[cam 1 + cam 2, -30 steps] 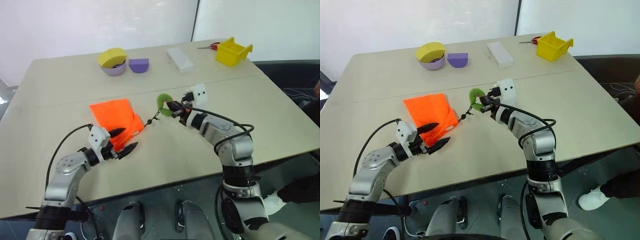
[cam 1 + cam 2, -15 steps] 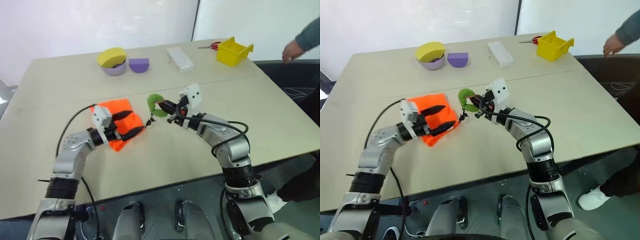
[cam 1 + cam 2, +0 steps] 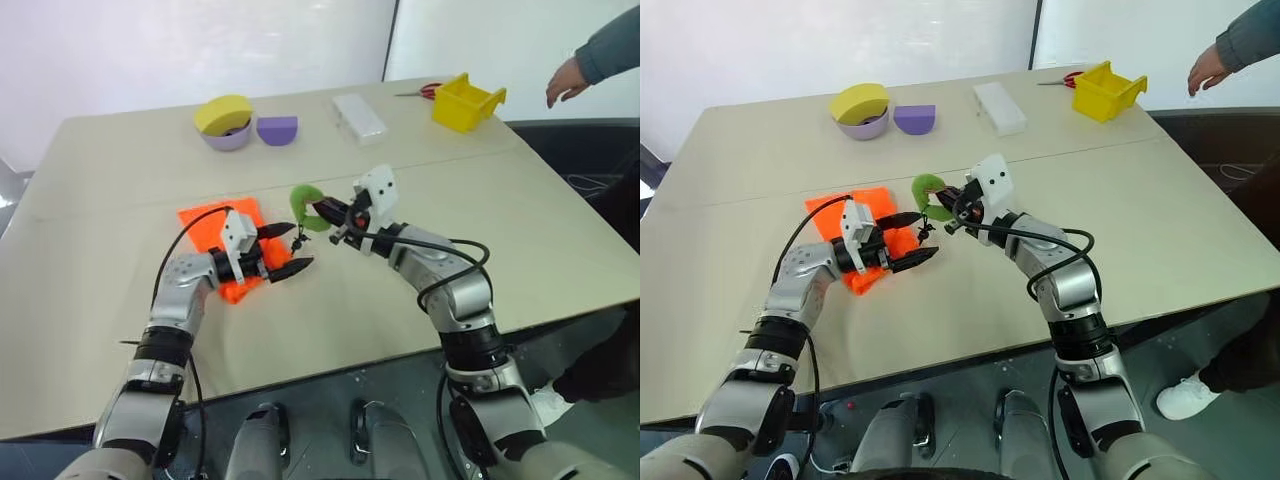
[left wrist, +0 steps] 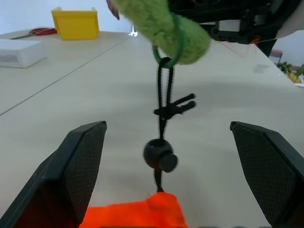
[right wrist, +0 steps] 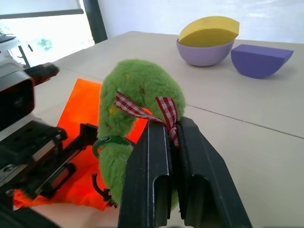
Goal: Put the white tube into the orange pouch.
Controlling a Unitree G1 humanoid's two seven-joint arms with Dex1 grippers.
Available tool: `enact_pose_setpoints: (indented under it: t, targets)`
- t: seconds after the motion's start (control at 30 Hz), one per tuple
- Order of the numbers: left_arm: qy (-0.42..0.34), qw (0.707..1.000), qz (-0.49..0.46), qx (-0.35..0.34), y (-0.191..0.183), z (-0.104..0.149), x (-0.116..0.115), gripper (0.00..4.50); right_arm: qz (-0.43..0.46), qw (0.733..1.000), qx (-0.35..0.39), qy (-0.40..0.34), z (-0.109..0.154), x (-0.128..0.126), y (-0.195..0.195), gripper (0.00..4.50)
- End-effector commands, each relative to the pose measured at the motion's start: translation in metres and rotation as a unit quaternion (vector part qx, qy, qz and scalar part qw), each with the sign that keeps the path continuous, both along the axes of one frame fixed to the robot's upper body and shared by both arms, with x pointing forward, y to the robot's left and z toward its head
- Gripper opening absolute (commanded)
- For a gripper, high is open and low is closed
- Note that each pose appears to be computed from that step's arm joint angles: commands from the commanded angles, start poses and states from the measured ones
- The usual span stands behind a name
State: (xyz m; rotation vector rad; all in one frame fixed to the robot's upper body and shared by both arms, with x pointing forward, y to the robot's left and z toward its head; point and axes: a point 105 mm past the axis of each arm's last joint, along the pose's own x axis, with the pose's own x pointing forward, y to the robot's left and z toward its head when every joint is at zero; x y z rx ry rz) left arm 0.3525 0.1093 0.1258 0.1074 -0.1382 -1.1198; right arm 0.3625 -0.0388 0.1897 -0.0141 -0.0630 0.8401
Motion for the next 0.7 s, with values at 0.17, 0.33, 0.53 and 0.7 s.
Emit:
enact_pose_setpoints:
  t: [0.17, 0.33, 0.53, 0.7]
  targets:
    - [-0.046, 0.994, 0.094, 0.011, 0.016, 0.011, -0.002, 4.46, -0.007, 0.999, 0.009, -0.040, 0.020, 0.002, 0.000, 0.00]
    - [-0.083, 0.985, 0.150, -0.007, 0.001, 0.022, -0.016, 4.46, -0.008, 0.999, 0.008, -0.036, 0.017, 0.002, 0.000, 0.00]
    - [-0.085, 0.976, 0.200, -0.002, -0.007, 0.014, -0.024, 4.46, -0.006, 0.999, 0.005, -0.036, 0.017, 0.002, -0.001, 0.00]
    - [-0.076, 0.974, 0.211, -0.001, -0.008, 0.009, -0.027, 4.46, 0.000, 0.999, 0.004, -0.036, 0.018, 0.003, 0.001, 0.00]
